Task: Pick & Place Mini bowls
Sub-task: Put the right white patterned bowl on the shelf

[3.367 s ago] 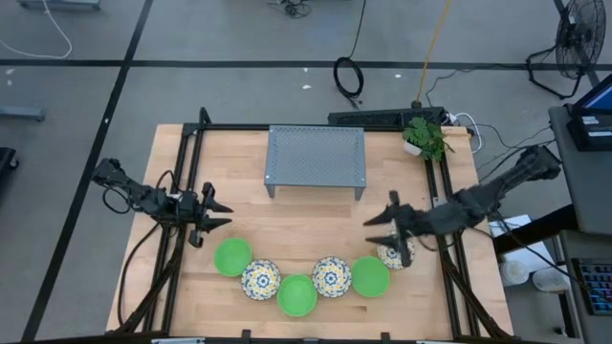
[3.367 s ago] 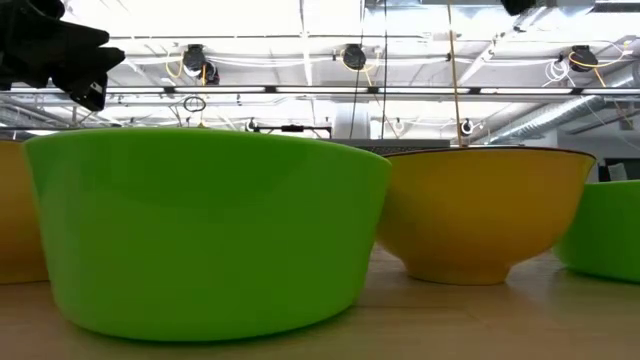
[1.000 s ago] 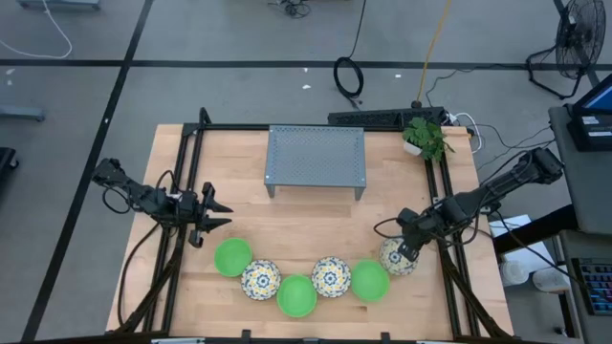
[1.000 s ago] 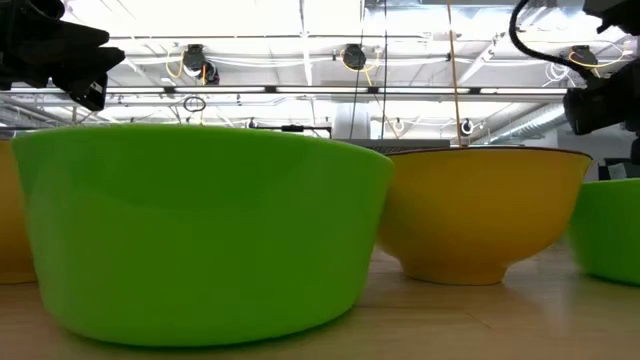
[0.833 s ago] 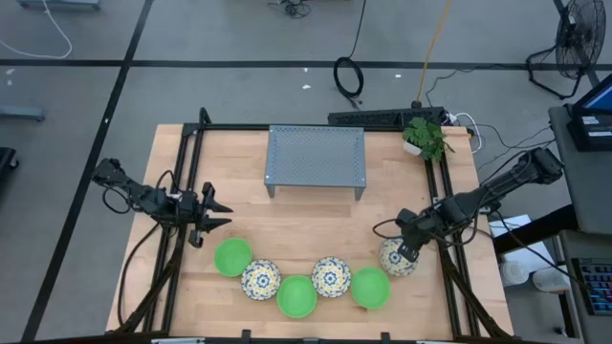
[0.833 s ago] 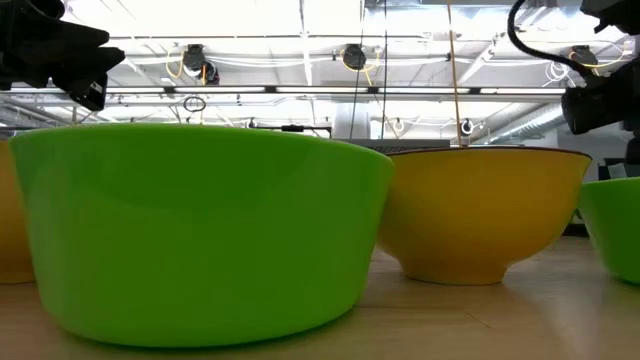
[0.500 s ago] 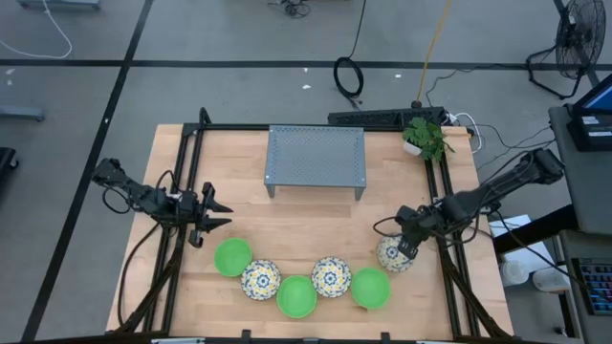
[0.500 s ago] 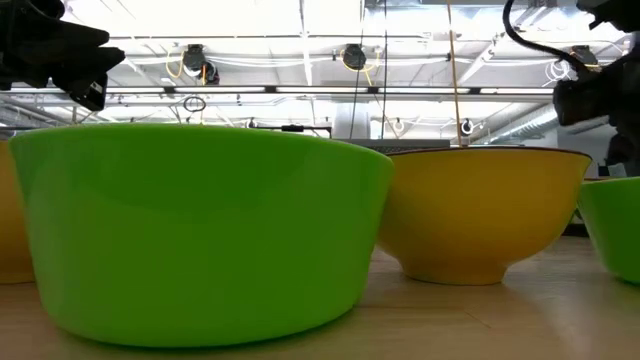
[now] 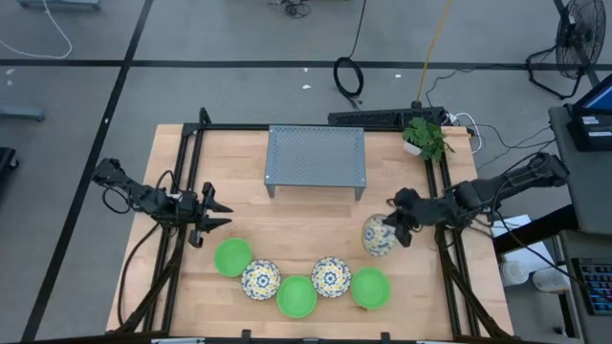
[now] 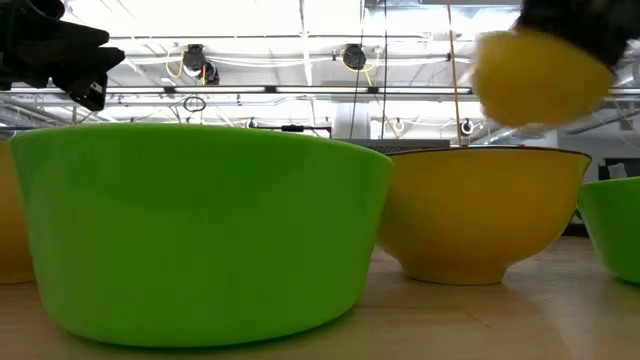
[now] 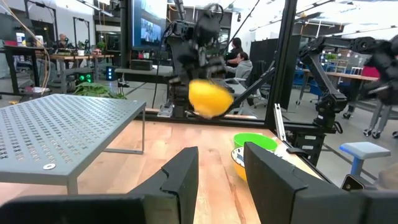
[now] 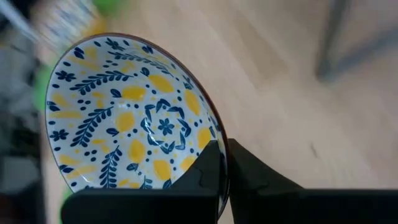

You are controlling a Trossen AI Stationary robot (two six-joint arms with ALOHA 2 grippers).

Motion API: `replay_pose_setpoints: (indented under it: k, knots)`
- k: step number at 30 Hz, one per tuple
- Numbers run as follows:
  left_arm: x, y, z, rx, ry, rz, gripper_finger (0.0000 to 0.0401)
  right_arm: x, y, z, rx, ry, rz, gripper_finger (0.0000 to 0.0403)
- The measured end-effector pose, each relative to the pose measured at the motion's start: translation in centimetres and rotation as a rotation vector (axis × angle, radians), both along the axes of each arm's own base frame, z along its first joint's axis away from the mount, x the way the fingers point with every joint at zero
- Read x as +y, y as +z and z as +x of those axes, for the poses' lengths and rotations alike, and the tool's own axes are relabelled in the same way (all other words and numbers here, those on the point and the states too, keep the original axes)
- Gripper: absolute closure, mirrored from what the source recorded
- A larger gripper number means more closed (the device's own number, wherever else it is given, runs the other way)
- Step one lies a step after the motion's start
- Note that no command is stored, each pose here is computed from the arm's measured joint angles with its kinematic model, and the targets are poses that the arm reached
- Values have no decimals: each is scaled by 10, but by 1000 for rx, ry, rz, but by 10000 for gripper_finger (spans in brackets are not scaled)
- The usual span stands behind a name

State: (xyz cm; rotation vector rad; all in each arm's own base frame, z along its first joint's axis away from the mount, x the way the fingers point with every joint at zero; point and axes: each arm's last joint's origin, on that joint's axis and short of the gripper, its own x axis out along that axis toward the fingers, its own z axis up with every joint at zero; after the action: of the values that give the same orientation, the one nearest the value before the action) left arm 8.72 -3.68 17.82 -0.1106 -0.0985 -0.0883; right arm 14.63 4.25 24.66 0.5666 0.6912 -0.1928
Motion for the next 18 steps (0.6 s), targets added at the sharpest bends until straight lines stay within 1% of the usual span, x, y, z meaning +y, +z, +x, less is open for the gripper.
replay_pose_setpoints:
  k: [4, 8, 13, 16, 18]
  knots:
    - [0, 0, 0, 0, 0, 0, 270, -7, 26, 18, -205, 56, -20, 402]
    - [0, 0, 0, 0, 0, 0, 270, -21, 56, 38, -271, 88, -82, 402]
    - [0, 0, 0, 0, 0, 0, 270, -45, 103, 74, -236, 94, -177, 402]
    - [0, 0, 0, 0, 0, 0, 270, -66, 131, 96, -167, 71, -219, 402]
    - [0, 0, 0, 1, 0, 0, 270, -83, 144, 108, -106, 39, -237, 402]
